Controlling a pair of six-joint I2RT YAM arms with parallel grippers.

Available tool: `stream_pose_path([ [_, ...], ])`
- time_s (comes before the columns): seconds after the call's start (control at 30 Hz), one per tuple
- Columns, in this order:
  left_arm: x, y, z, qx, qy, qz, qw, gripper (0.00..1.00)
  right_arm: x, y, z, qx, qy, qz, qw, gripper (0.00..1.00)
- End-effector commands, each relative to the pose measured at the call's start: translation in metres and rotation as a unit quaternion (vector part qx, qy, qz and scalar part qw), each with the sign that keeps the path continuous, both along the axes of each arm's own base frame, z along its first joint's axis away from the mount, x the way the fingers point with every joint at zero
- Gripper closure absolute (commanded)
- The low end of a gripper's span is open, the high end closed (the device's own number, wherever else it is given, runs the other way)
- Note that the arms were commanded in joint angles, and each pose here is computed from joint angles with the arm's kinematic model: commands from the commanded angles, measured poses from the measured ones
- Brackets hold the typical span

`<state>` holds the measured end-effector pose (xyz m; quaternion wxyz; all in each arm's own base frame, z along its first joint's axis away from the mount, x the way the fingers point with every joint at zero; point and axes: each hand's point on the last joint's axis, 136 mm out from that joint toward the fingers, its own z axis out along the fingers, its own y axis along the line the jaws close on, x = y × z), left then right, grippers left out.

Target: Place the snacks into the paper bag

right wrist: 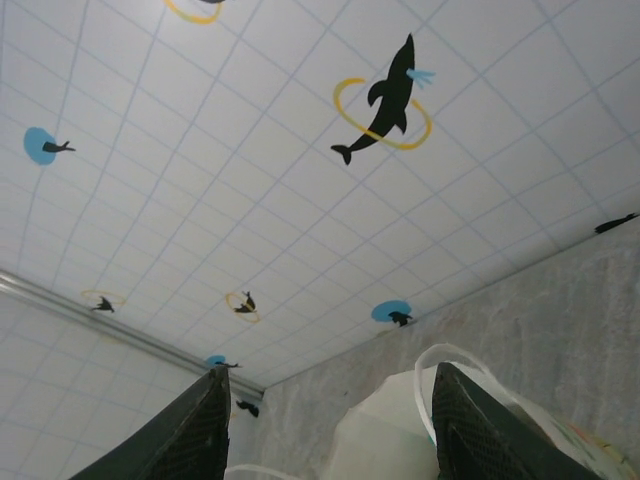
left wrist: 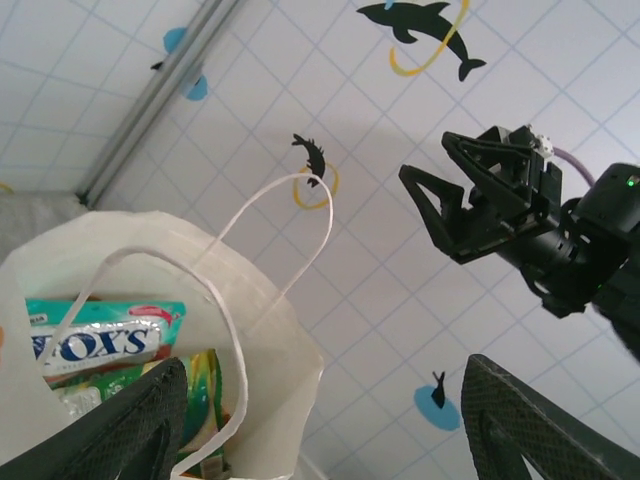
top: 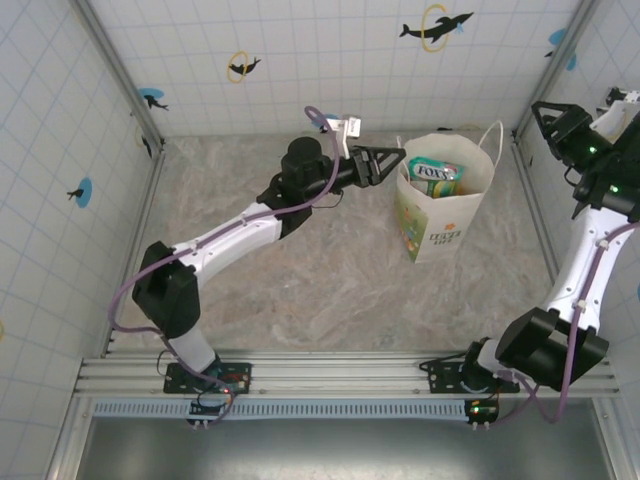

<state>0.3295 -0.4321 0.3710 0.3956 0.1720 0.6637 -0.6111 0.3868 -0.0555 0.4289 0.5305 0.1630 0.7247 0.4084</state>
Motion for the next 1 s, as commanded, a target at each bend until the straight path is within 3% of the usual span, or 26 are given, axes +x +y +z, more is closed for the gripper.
stream_pose_path([
  [0.0, -0.006, -0.007, 0.024, -0.05, 0.011, -0.031, 0.998, 0.28, 0.003, 0.007, -0.01, 0.019, 0.001, 0.032, 0.999, 0.45],
  [0.7, 0.002, -0.026, 0.027, -0.086, 0.027, -0.061, 0.994, 0.35, 0.043, 0.058, -0.071, 0.026, 0.053, 0.104, 0.993, 0.46],
  [0.97, 0.008, -0.028, 0.023, -0.086, 0.025, -0.053, 0.995, 0.41, 0.048, 0.06, -0.077, 0.017, 0.055, 0.099, 0.993, 0.57],
])
